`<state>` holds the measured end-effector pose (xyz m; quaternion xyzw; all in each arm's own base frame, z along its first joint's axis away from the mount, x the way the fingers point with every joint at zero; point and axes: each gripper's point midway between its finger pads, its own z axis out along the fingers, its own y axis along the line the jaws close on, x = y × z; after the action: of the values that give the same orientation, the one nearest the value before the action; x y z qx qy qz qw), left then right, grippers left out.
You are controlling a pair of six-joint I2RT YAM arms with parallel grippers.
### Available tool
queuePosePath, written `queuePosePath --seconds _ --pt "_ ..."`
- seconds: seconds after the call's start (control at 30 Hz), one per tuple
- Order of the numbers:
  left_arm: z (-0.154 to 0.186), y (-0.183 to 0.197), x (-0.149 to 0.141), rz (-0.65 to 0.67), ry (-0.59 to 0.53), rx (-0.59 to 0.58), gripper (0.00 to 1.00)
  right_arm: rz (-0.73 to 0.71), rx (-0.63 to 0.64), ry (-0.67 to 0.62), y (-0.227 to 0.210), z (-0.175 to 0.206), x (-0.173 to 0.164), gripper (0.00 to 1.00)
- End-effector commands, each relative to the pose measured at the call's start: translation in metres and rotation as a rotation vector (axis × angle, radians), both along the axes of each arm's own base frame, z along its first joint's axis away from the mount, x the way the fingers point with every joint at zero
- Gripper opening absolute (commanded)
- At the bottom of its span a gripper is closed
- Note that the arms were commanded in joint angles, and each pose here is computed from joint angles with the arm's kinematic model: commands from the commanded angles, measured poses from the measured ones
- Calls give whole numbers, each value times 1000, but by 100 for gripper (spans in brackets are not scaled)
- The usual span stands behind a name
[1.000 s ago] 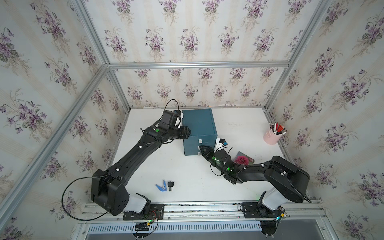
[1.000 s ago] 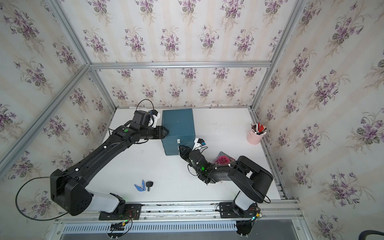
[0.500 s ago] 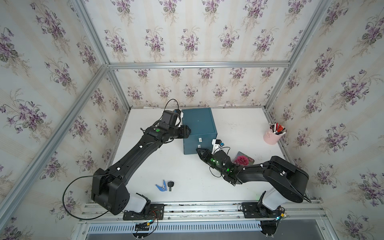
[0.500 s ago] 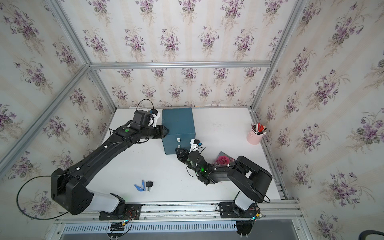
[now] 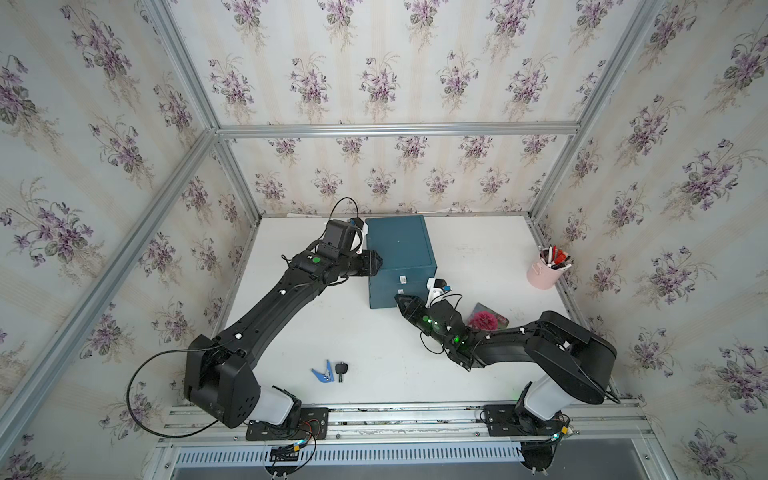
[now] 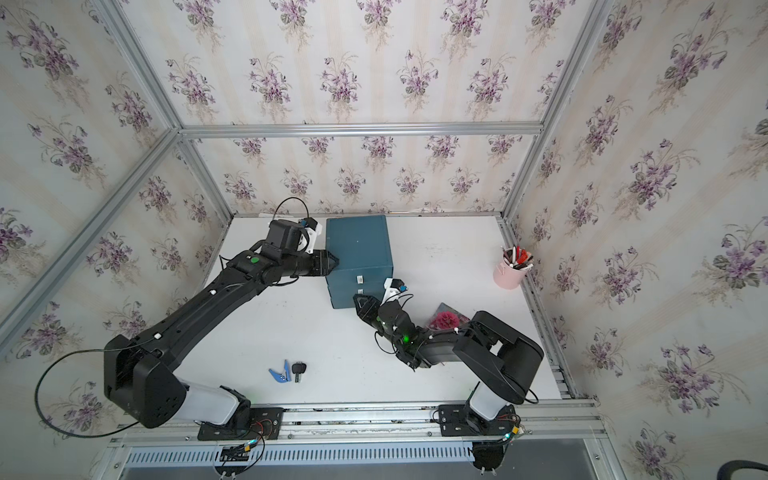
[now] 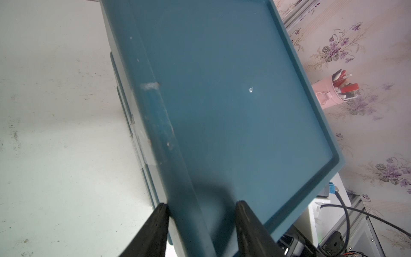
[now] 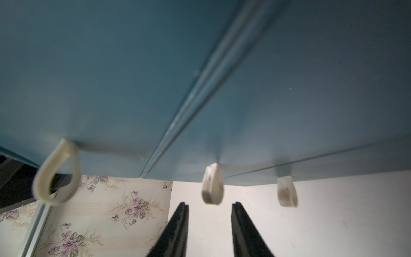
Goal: Take the seed bags out of the drawer
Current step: Open the drawer in the storage box.
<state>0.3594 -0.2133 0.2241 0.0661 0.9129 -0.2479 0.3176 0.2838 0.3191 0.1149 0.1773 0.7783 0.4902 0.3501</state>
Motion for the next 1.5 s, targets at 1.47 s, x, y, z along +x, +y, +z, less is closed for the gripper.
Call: queuePosePath --seconds 1.47 --pt "-20 17 -16 20 100 103 54 129 -322 -18 -12 -4 -127 18"
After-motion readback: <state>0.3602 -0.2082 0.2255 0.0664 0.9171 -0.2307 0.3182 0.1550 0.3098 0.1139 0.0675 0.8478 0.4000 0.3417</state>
